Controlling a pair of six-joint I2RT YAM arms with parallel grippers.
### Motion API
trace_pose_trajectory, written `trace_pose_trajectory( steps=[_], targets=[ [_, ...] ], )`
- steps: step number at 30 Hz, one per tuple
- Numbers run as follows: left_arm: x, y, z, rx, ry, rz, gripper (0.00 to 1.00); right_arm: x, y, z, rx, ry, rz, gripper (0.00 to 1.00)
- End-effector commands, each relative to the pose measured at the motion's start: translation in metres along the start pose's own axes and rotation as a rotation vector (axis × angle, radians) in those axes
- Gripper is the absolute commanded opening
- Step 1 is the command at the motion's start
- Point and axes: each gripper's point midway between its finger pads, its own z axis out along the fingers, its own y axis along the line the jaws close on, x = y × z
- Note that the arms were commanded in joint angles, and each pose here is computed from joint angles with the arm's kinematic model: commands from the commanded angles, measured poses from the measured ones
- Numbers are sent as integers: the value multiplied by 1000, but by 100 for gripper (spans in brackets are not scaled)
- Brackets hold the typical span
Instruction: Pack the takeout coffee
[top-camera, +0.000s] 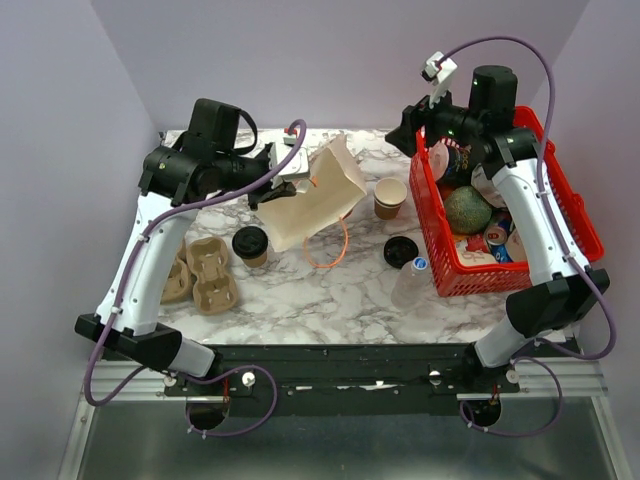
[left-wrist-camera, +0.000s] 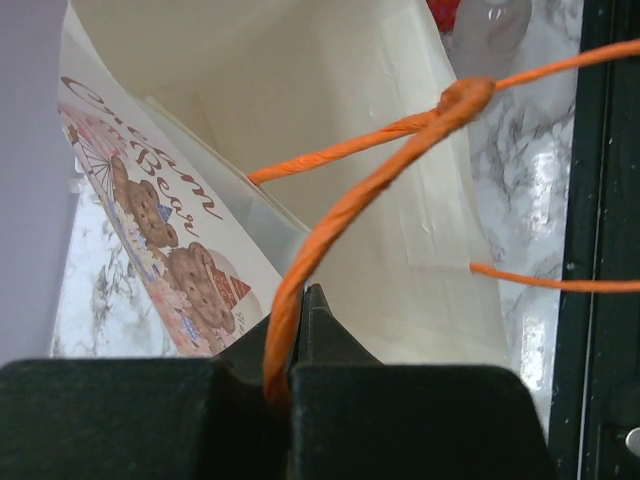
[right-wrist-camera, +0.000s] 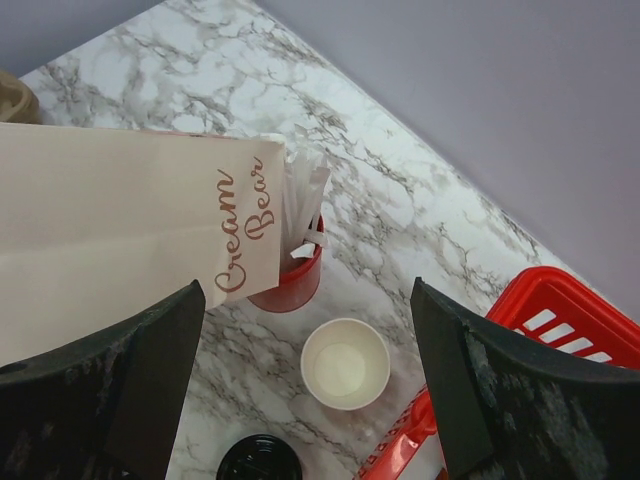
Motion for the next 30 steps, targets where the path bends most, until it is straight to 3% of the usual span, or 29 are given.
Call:
trace_pose_trajectory(
  steps=[1, 8, 16, 22, 30],
  targets=[
    [13, 12, 7, -17, 90, 116, 0, -4, 1, -10, 7, -18, -12, 92],
    [0, 23, -3, -104, 72, 127, 0, 3, -2, -9, 13, -10, -2, 92],
    [-42, 29, -52, -306, -5, 215, 0, 0, -5, -5, 11, -14, -1, 92],
    [-40, -8, -63, -205, 1, 215, 0, 2, -5, 2, -9, -9, 5, 92],
    [-9, -40, -19, 14, 37, 243, 0, -1, -3, 4, -33, -14, 9, 92]
  ],
)
